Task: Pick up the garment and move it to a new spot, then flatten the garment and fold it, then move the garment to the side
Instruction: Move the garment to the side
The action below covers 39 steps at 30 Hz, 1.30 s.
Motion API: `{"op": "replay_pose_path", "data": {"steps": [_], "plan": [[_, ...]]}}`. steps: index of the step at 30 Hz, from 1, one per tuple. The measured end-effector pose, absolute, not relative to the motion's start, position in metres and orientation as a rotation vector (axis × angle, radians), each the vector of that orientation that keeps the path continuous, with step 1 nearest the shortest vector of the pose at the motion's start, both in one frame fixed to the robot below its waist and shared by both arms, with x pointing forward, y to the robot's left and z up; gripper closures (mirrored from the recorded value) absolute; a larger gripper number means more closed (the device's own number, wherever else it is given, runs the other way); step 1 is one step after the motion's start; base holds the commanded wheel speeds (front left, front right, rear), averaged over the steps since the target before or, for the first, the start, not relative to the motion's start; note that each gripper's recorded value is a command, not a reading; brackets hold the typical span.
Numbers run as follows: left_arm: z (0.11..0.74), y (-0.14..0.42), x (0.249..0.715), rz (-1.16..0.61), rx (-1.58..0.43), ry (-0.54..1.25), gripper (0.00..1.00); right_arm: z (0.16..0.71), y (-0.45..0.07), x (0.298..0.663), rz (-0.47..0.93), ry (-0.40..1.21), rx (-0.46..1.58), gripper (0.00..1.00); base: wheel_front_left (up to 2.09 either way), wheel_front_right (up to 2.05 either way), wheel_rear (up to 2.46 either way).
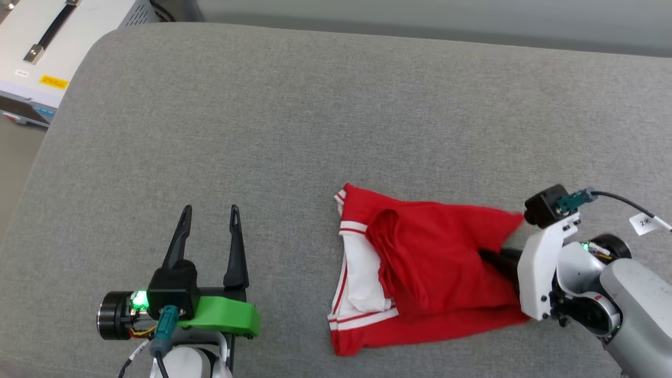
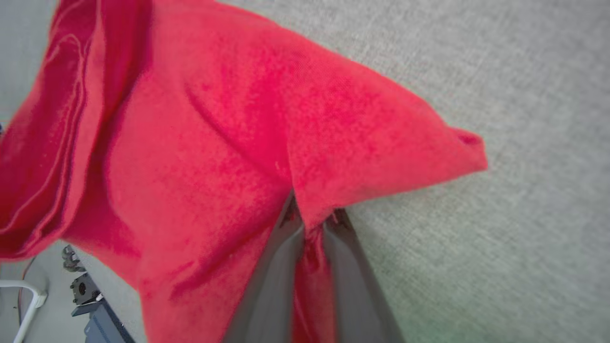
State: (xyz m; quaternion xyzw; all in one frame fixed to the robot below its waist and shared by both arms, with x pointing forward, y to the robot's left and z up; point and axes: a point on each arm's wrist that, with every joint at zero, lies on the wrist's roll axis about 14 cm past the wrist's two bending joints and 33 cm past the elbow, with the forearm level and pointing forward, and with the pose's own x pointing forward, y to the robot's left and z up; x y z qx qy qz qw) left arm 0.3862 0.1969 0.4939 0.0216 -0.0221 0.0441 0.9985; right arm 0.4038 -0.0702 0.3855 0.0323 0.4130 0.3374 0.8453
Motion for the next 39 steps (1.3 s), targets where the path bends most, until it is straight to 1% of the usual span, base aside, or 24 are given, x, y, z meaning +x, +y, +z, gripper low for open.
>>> {"op": "replay_pose_path", "data": {"steps": [5,9,11,15,18,22,27,33,39], "plan": [[0.495,0.19,0.389,0.068,0.036,-0.051,0.0,0.426,-0.079,0.428,0.715,0.671,-0.023,1.0,0.0,0.0,0.0],[0.493,0.179,0.394,0.034,0.026,-0.05,0.0,0.45,-0.108,0.435,0.691,0.587,-0.166,1.0,0.0,0.0,0.0],[0.495,0.169,0.399,0.005,0.02,-0.059,0.0,0.461,-0.127,0.437,0.653,0.562,-0.202,1.0,0.0,0.0,0.0],[0.495,0.151,0.411,-0.06,0.018,-0.069,0.0,0.47,-0.168,0.433,0.57,0.572,-0.247,1.0,0.0,0.0,0.0],[0.497,0.135,0.423,-0.113,0.018,-0.085,0.0,0.48,-0.204,0.431,0.481,0.573,-0.26,1.0,0.0,0.0,0.0],[0.499,0.111,0.438,-0.181,0.013,-0.106,0.0,0.488,-0.261,0.426,0.337,0.595,-0.265,1.0,0.0,0.0,0.0],[0.49,0.093,0.454,-0.233,0.008,-0.102,0.0,0.484,-0.333,0.419,0.158,0.668,-0.303,1.0,0.0,0.0,0.0],[0.474,0.082,0.475,-0.266,0.004,-0.094,0.0,0.472,-0.399,0.425,-0.016,0.749,-0.358,1.0,0.0,0.0,0.0],[0.458,0.078,0.493,-0.281,0.008,-0.094,0.0,0.465,-0.45,0.441,-0.171,0.795,-0.41,1.0,0.0,0.0,0.0]]}}
